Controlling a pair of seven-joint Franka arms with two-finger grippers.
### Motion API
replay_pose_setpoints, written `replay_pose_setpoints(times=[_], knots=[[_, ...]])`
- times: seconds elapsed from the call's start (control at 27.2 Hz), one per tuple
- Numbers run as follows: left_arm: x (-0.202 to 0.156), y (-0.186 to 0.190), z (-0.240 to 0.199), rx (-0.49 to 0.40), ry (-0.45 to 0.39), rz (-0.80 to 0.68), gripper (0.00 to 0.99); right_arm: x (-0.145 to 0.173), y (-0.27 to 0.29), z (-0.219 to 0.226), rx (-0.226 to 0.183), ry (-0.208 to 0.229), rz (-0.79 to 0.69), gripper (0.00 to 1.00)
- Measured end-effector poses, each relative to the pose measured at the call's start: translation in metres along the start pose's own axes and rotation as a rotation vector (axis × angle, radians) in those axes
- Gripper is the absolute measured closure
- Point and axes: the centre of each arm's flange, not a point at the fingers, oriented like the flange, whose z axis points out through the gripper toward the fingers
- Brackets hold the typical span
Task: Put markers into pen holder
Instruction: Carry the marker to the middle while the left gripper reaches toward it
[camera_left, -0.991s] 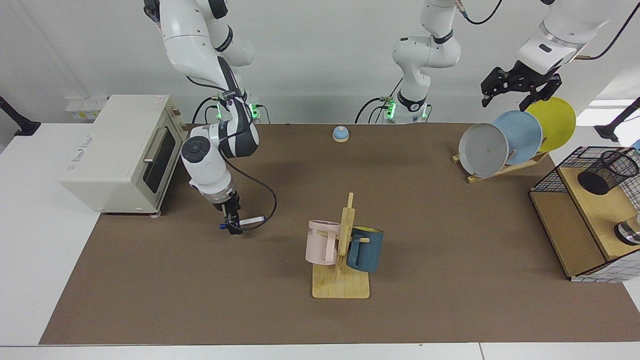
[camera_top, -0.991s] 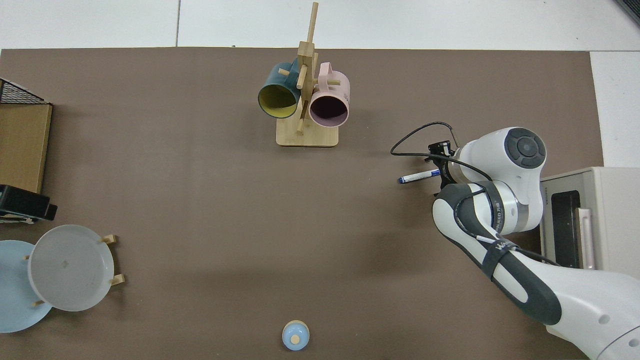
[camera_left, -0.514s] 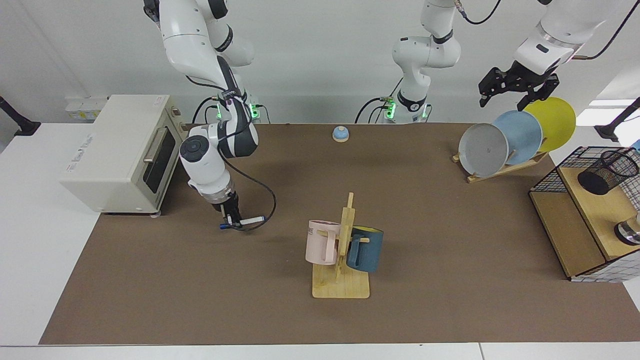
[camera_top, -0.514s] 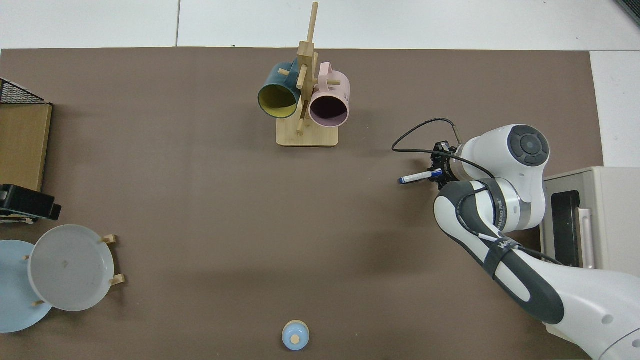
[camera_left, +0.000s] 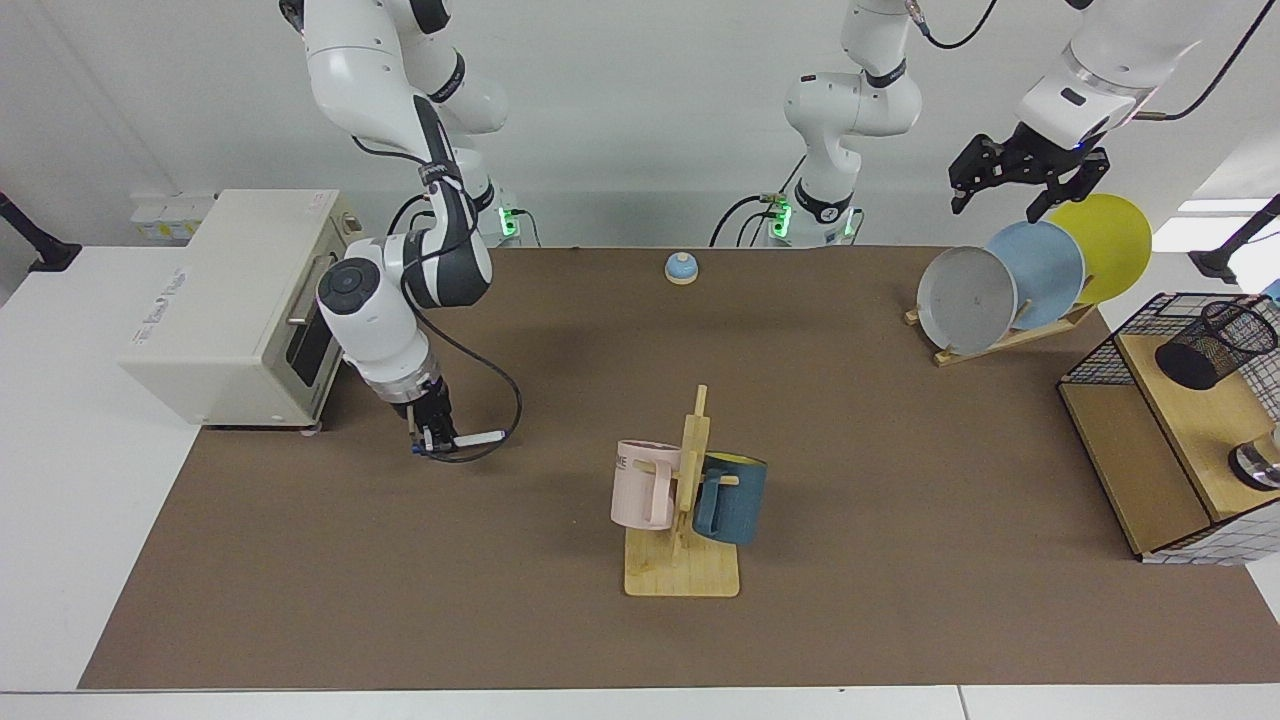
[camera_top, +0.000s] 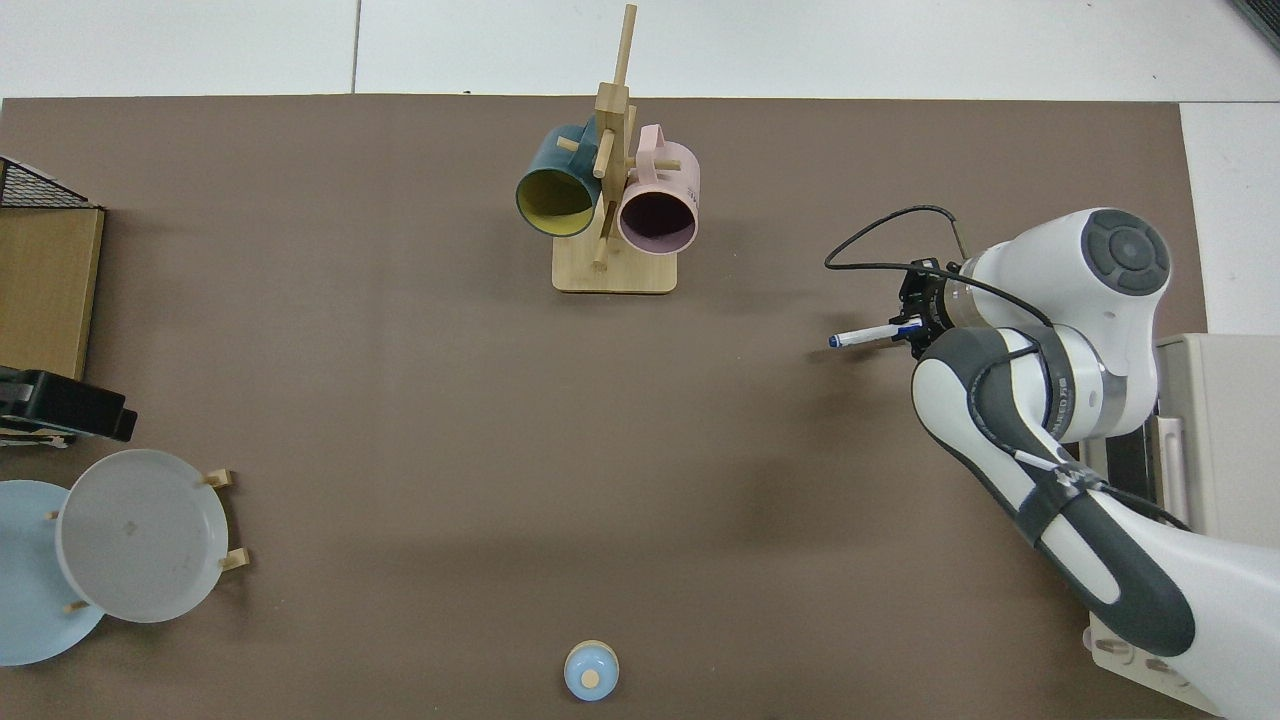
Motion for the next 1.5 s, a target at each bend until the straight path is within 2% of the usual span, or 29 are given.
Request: replay_pose_setpoints(times=[0.22, 0.48, 0.77, 0.92, 0.99, 1.1, 1.28, 1.5], knots=[[0.001, 0.008, 0.000, 0.002, -0.001, 0.016, 0.000, -0.030, -0.003, -0.068, -0.020, -0.008, -0.026, 0.84], [0.002, 0.012, 0.000, 0.003, 0.003, 0.044, 0.000, -0.095, 0.005, -0.138, -0.021, -0.014, -0.038, 0.84], [0.002, 0.012, 0.000, 0.004, 0.004, 0.064, 0.000, -0.150, 0.042, -0.205, -0.035, -0.008, -0.102, 0.84], [0.003, 0.015, 0.000, 0.004, 0.005, 0.072, 0.000, -0.175, 0.056, -0.223, -0.054, -0.050, -0.094, 0.84], [0.004, 0.020, -0.001, 0.006, 0.009, 0.081, 0.004, -0.183, 0.058, -0.237, -0.045, -0.074, -0.079, 0.84], [0.006, 0.032, -0.001, 0.007, 0.019, 0.109, 0.018, -0.199, 0.061, -0.257, -0.026, -0.094, -0.065, 0.84], [0.014, 0.071, 0.000, 0.014, 0.052, 0.227, 0.035, -0.252, 0.074, -0.266, -0.012, -0.113, -0.079, 0.84], [0.024, 0.133, 0.006, 0.007, 0.149, 0.449, 0.053, -0.288, 0.082, -0.264, 0.005, -0.127, -0.056, 0.84]])
